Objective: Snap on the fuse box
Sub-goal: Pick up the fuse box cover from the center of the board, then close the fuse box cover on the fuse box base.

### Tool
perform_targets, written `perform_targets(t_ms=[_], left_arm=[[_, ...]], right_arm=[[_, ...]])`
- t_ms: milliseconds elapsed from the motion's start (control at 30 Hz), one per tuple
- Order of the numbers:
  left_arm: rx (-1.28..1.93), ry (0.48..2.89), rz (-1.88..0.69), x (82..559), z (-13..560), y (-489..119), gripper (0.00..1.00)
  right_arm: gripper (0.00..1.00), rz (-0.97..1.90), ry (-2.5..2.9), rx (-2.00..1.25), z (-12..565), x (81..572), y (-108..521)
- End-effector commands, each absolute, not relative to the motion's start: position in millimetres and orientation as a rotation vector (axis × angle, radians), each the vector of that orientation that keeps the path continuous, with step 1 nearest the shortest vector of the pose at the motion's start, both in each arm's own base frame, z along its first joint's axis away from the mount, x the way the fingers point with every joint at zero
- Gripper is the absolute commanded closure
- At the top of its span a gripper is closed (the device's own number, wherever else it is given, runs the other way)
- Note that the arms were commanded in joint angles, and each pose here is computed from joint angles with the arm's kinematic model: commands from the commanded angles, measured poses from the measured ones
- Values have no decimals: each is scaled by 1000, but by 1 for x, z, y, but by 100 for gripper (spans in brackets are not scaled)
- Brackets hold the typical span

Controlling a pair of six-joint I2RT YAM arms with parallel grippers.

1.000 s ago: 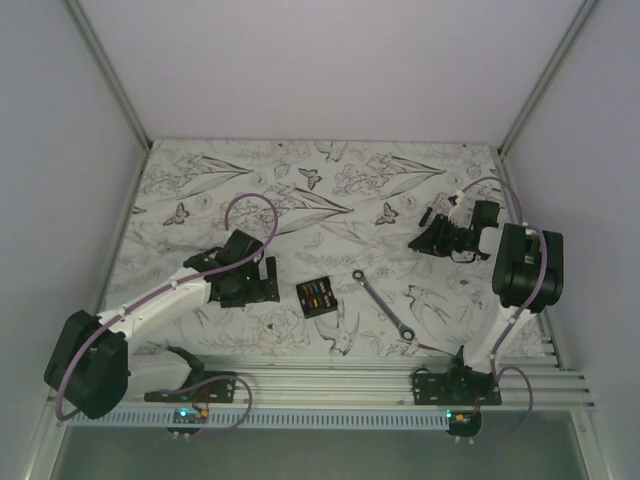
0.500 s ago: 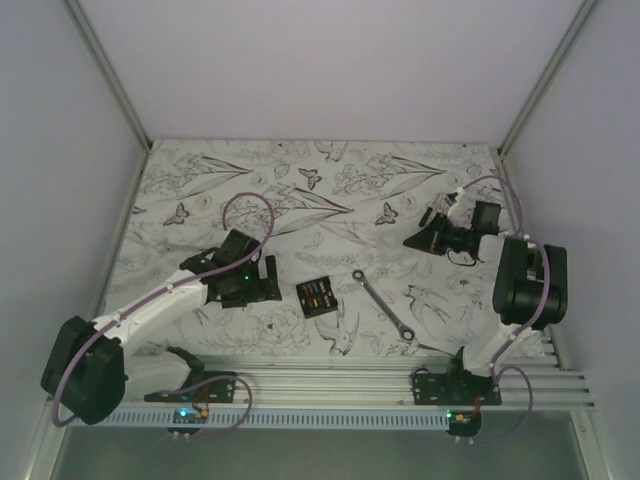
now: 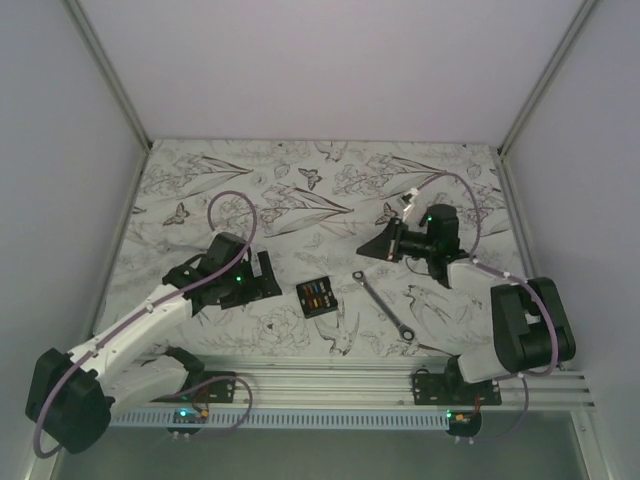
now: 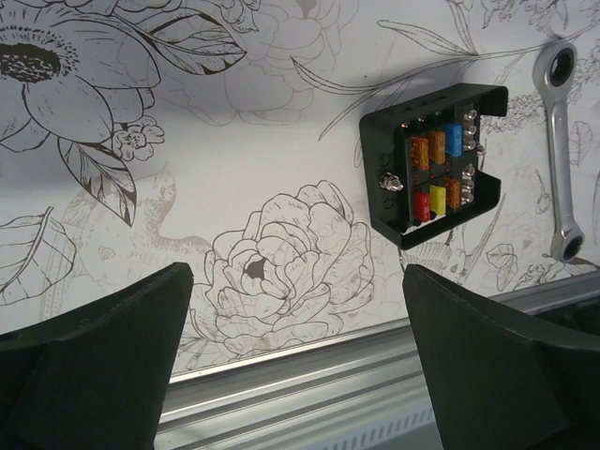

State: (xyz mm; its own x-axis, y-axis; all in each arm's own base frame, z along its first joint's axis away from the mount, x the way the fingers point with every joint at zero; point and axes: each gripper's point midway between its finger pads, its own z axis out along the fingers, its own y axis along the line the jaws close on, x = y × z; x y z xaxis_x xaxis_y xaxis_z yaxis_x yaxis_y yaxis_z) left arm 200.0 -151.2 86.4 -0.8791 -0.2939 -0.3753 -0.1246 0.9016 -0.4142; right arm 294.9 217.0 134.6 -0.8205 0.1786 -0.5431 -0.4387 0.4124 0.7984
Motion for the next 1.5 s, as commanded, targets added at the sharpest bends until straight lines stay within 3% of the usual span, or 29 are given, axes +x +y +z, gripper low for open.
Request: perform_targets(t_ms=[0,333,667,1467], left_arm=[[-360,2613,-567,196,89,-151,1],[-406,2611,-650,198,93,-163,5],[-397,2623,-673,199,91,-171,8],[-369,2662,-654,198,85,-180,8]], right_arm=[[100,1507,2011,-197,158,287,252],[100,1661,2089,-276,133,245,317],[100,1656,2229,-296,95,231,313],[100,1665,2316,-244,67,218,303]])
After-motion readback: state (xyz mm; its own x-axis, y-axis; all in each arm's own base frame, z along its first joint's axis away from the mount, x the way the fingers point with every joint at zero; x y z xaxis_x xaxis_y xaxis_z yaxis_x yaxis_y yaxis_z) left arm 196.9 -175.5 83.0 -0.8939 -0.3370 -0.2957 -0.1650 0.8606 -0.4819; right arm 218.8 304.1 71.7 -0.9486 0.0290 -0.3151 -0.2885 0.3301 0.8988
